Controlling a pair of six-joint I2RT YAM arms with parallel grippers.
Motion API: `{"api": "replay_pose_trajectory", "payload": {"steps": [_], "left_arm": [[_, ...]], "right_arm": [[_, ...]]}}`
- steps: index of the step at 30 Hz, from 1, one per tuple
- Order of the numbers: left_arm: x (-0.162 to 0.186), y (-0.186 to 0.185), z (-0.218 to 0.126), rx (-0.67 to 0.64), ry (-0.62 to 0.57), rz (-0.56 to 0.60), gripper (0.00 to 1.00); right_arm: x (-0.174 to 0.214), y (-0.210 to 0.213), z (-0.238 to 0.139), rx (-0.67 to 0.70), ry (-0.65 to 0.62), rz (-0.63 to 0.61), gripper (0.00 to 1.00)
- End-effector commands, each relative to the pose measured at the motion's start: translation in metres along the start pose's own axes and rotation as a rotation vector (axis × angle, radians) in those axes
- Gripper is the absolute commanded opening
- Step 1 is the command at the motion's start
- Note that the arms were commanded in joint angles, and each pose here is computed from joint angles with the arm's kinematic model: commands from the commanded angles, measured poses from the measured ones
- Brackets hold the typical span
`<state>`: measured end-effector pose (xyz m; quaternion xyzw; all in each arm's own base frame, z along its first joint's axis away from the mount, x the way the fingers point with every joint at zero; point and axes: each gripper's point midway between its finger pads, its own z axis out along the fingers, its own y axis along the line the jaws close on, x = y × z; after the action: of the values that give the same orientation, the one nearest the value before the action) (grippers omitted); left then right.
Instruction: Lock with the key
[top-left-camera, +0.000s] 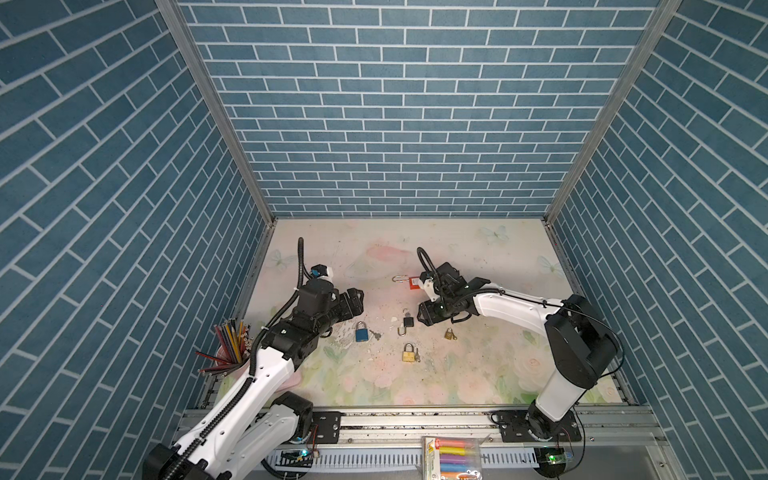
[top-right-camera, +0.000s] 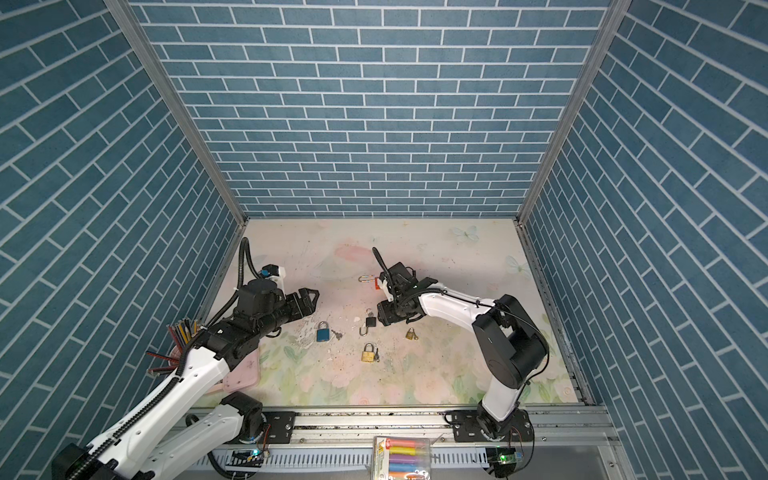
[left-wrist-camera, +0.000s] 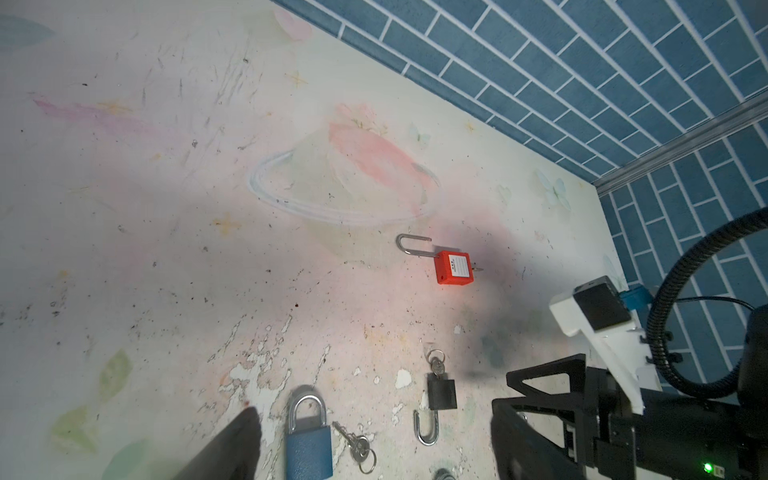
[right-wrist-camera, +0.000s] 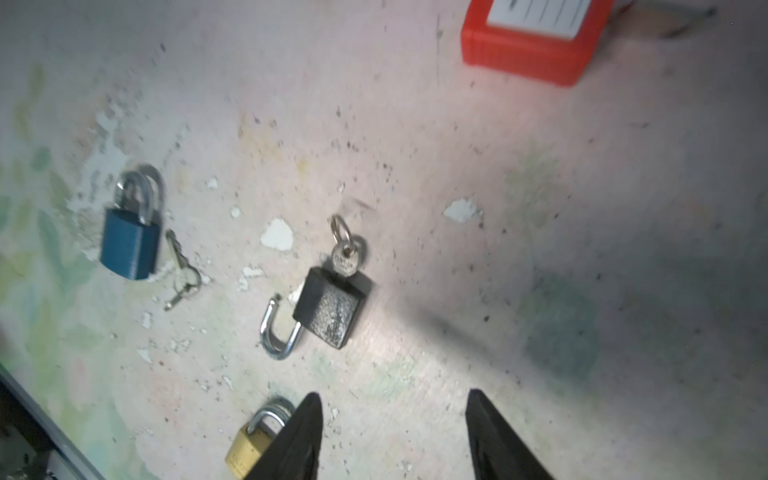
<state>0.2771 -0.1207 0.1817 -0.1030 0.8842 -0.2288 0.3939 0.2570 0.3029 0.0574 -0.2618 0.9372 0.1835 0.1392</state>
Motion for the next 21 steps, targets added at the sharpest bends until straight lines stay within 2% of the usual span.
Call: {"api": "replay_pose_trajectory", "payload": {"steps": [1, 8, 21], "left_arm": [[0.013, 0.01, -0.002, -0.035, 0.041, 0.022, 0.88], [0.017, 0.014, -0.005, -0.037, 0.034, 0.024, 0.87], [0.027, 0.021, -0.001, -0.045, 0.05, -0.003, 0.87]], "right_arm": [[0.005, 0.001, 0.001, 0.108, 0.034, -0.054, 0.57], [0.006, 0.001, 0.017, 0.24, 0.047, -0.108, 0.59], [0.008, 0.005, 0.038, 0.26, 0.044, -0.136, 0.61]]}}
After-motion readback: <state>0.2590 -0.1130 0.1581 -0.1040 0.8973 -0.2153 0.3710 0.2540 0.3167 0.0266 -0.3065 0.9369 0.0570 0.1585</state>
